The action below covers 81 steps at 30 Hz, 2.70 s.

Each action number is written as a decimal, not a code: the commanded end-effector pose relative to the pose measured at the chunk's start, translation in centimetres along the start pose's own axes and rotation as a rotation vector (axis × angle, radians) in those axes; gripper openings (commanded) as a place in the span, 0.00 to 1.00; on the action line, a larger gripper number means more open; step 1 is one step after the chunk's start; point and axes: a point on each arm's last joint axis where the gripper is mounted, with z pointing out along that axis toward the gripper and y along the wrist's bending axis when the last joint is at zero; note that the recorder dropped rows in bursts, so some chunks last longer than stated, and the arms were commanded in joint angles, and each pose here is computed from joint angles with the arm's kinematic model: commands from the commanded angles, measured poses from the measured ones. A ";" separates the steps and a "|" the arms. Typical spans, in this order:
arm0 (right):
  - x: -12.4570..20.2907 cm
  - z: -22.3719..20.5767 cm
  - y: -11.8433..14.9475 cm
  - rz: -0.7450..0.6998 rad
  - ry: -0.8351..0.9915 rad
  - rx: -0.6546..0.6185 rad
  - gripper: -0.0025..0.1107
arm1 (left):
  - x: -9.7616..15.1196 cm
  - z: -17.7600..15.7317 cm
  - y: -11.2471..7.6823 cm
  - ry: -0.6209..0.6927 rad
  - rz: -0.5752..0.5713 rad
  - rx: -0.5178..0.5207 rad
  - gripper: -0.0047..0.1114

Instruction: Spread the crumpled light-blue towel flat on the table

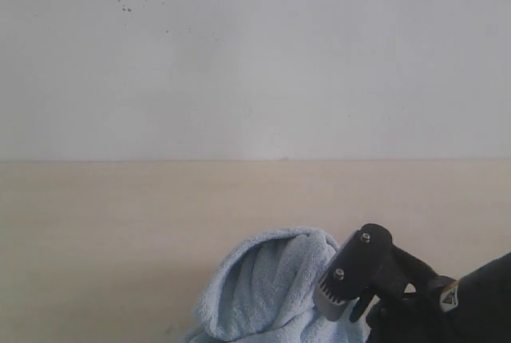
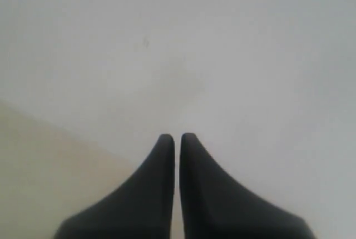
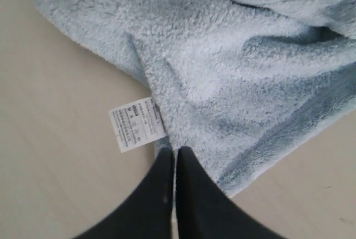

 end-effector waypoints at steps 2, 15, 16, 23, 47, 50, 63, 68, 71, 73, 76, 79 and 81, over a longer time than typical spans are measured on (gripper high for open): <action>-0.3 0.0 -0.2 -0.014 -0.032 0.029 0.03 | 3.6 5.6 1.3 0.493 0.298 -0.066 0.07; 0.6 -0.2 -1.3 -0.102 0.074 0.144 0.03 | 8.9 15.5 2.0 1.135 0.356 0.260 0.07; 0.7 -0.2 -1.2 -0.101 0.085 0.139 0.03 | 9.2 15.8 2.2 1.141 0.363 0.265 0.07; 1.4 1.5 -1.1 -0.032 0.174 0.076 0.37 | 11.0 16.7 1.9 1.128 0.539 0.476 0.07; 1.6 5.9 -1.7 -0.180 0.182 0.035 0.54 | 16.1 17.0 4.0 1.286 0.592 0.740 0.59; 1.4 6.0 -1.9 -0.185 0.160 0.053 0.54 | 16.1 17.2 3.8 1.266 0.566 0.728 0.59; 1.8 7.1 -2.1 -0.227 0.181 0.052 0.27 | 16.0 17.4 3.7 1.244 0.541 0.712 0.58; 1.7 7.1 -2.1 -0.227 0.183 0.049 0.20 | 16.0 17.4 3.7 1.244 0.541 0.712 0.58; 1.7 7.0 -2.1 -0.228 0.174 0.055 0.16 | 16.0 17.4 3.7 1.242 0.539 0.711 0.58; 1.3 6.7 -2.2 -0.231 0.156 0.062 0.08 | 16.0 17.6 3.6 1.229 0.522 0.703 0.58; 0.0 5.6 -2.2 -0.198 0.114 0.072 0.02 | 15.7 18.1 3.3 1.187 0.498 0.691 0.58; -2.1 3.3 -2.1 -0.169 0.045 0.078 0.02 | 14.8 19.0 2.6 1.134 0.502 0.693 0.57; -3.5 1.0 -1.8 -0.151 -0.017 0.085 0.02 | 14.0 19.4 1.8 1.095 0.484 0.698 0.55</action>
